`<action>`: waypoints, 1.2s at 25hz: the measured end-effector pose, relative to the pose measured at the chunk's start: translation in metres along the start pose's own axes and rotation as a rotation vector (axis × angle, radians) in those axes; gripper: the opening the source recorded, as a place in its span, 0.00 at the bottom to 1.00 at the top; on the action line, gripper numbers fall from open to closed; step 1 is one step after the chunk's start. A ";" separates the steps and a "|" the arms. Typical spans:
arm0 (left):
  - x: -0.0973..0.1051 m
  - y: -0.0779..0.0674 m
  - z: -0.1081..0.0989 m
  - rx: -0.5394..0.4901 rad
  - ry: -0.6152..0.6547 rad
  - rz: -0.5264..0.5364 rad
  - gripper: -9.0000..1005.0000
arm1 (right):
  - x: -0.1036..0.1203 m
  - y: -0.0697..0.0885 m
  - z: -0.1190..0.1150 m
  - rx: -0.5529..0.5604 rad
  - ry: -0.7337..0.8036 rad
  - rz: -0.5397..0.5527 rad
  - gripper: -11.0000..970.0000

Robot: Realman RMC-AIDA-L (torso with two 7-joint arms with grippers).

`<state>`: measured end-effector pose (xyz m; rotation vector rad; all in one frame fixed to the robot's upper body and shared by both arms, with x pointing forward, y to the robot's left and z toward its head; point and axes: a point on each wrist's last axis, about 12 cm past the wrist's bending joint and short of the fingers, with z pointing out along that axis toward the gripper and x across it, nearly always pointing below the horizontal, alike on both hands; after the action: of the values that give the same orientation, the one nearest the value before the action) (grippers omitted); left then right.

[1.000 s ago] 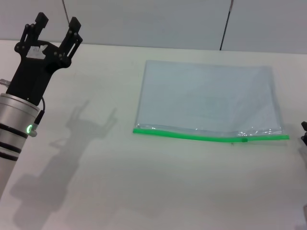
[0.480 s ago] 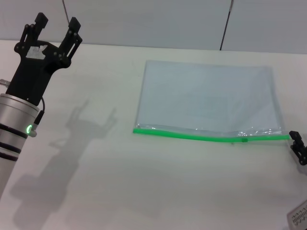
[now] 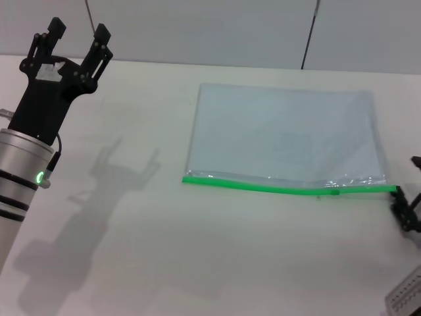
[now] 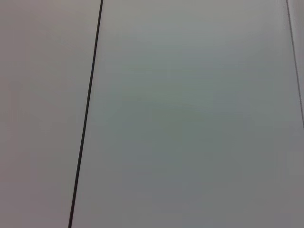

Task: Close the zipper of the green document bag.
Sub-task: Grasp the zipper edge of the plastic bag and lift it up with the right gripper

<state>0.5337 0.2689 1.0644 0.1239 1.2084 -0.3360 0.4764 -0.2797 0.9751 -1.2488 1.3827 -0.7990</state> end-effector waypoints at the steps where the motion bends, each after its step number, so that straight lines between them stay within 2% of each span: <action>1: 0.000 0.000 0.000 0.000 0.000 0.000 0.81 | -0.003 0.000 0.001 -0.002 -0.010 -0.001 0.81; 5: 0.000 0.000 0.000 0.000 0.000 0.000 0.81 | -0.015 -0.003 0.008 0.010 -0.046 -0.022 0.81; 12: 0.000 -0.001 0.000 0.001 -0.001 -0.002 0.81 | -0.027 -0.014 0.010 0.100 -0.089 0.000 0.81; 30: 0.000 -0.004 0.003 0.011 -0.003 -0.008 0.81 | -0.043 -0.016 0.038 0.008 -0.139 -0.163 0.78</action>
<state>0.5356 0.2647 1.0656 0.1288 1.2048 -0.3497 0.5127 -0.2357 0.9935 -1.3973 1.1771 -0.8116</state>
